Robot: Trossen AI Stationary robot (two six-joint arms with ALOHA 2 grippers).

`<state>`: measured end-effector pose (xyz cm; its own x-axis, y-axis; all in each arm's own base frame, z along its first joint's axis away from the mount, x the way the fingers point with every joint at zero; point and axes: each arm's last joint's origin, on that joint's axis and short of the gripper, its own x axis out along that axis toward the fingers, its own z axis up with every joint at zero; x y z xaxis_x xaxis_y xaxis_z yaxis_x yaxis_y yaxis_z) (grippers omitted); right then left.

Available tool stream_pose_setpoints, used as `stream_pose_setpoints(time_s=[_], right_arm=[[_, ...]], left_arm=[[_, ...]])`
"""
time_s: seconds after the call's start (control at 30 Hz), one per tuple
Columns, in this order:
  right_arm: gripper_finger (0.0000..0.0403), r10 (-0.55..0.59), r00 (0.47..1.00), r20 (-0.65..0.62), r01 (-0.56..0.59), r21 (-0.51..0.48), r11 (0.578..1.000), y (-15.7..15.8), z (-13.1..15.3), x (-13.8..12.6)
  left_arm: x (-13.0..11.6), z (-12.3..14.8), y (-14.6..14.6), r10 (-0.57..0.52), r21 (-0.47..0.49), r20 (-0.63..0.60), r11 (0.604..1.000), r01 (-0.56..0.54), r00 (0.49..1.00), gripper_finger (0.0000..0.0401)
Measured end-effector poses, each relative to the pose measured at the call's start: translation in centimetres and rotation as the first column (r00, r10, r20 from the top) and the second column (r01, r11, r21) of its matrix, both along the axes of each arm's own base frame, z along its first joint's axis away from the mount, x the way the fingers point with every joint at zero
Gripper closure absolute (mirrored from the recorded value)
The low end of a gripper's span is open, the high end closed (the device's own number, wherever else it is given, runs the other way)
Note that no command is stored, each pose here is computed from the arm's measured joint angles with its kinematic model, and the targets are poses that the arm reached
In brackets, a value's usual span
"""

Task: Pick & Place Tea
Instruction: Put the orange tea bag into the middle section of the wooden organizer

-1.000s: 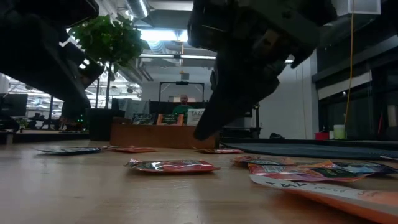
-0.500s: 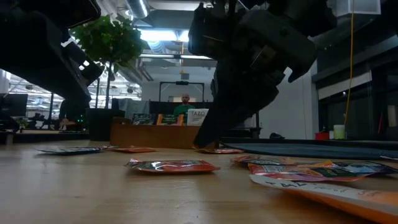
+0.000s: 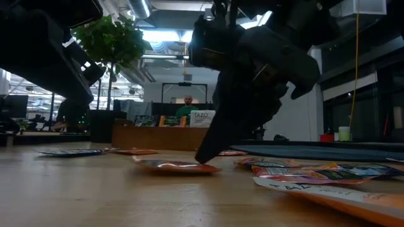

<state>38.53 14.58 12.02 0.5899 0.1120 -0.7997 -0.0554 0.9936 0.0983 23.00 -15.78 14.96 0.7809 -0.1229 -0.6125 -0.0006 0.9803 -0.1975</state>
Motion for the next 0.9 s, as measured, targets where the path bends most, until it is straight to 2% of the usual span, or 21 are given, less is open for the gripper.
stream_pose_setpoints(time_s=[0.13,0.33,0.57,0.73,0.9], right_arm=[[0.0399,-0.005,1.000,0.011,0.005,0.009,1.000,0.1,-0.3,0.2],[0.0399,-0.073,0.997,-0.001,0.073,0.047,0.996,0.1,-0.7,0.3],[0.0399,-0.171,0.985,-0.011,0.172,0.084,0.982,0.0,-0.8,0.3],[0.0399,-0.255,0.966,-0.031,0.257,0.129,0.958,0.0,-0.9,0.2],[0.0399,-0.291,0.956,-0.022,0.292,0.121,0.949,0.2,-1.0,0.1]], left_arm=[[0.0,0.0,0.0,0.004,-0.007,0.004,1.000,-0.004,1.000,0.0383],[0.2,0.0,0.3,0.081,-0.043,0.004,0.996,-0.081,0.997,0.0381],[0.4,0.0,0.7,0.148,-0.099,-0.006,0.984,-0.148,0.989,0.0361],[0.7,0.0,1.2,0.239,-0.183,-0.027,0.953,-0.240,0.971,0.0340],[0.9,-0.1,1.8,0.311,-0.282,-0.092,0.903,-0.324,0.946,0.0310]])
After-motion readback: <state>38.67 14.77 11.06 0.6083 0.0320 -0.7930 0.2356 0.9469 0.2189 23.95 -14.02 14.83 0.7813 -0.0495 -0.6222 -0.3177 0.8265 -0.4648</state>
